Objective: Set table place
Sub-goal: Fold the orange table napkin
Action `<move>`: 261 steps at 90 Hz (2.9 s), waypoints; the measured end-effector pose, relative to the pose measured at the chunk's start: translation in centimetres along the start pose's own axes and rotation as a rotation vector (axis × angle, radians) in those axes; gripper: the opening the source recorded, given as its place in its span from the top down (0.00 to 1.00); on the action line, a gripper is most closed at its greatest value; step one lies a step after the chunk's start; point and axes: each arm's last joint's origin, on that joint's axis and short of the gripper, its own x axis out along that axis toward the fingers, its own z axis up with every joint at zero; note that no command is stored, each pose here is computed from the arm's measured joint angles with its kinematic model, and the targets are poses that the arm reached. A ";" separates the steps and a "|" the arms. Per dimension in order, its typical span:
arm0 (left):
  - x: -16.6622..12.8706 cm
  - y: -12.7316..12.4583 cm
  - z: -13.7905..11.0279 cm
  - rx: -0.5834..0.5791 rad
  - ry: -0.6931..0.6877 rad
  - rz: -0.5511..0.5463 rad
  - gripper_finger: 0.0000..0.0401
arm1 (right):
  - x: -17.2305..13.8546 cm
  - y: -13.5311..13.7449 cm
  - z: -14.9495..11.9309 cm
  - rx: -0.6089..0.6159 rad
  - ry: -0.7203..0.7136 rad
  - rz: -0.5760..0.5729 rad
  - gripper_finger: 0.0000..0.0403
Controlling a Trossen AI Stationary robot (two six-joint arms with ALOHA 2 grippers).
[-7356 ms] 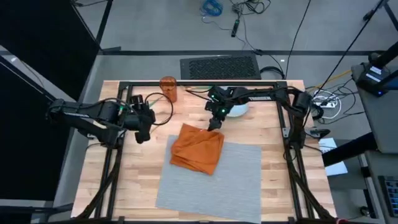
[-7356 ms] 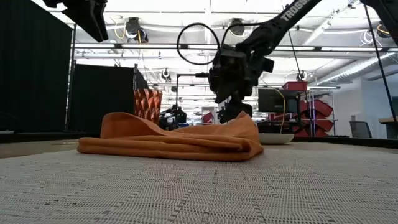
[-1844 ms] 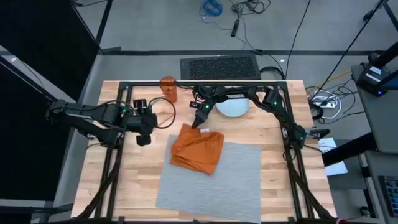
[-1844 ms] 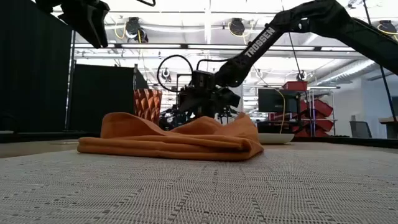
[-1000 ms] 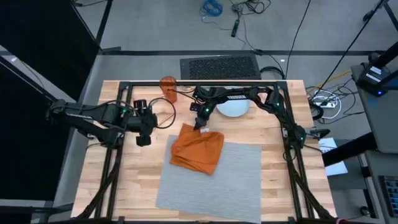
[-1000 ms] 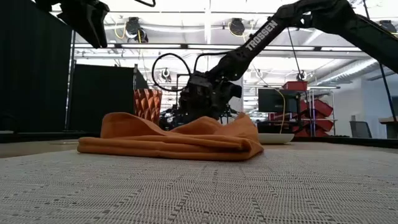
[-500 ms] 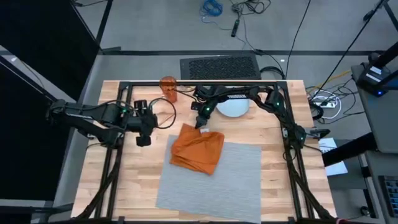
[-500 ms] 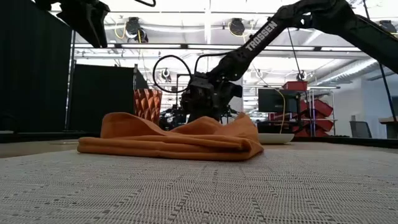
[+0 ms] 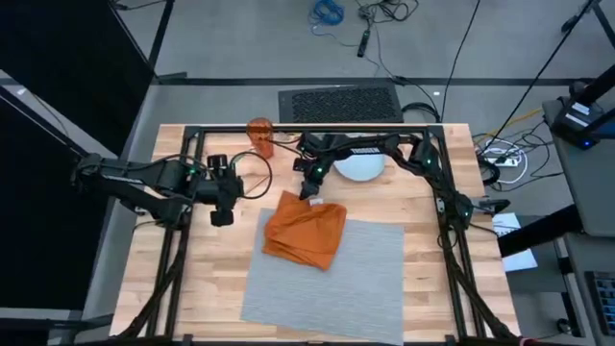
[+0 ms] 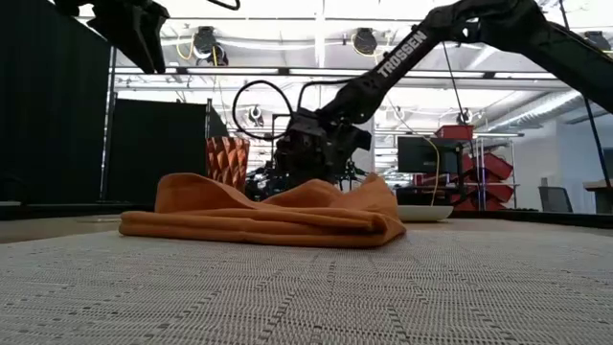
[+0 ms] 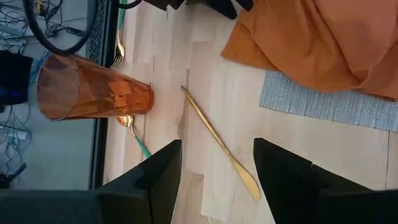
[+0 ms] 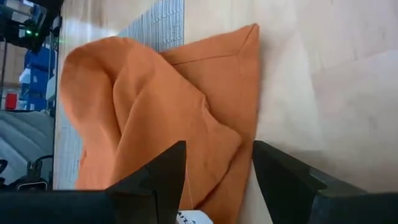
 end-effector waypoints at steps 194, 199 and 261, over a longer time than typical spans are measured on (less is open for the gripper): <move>0.0 -0.1 0.1 -0.006 -0.013 -0.019 0.54 | 2.5 1.5 -0.1 -0.073 0.028 0.046 0.81; 0.0 -0.1 0.1 -0.006 -0.013 -0.019 0.54 | 2.5 1.5 -0.1 -0.080 0.029 0.028 0.84; -0.2 -0.4 0.2 0.009 -0.023 -0.032 0.54 | 1.1 1.7 1.4 -0.175 0.004 -0.057 1.00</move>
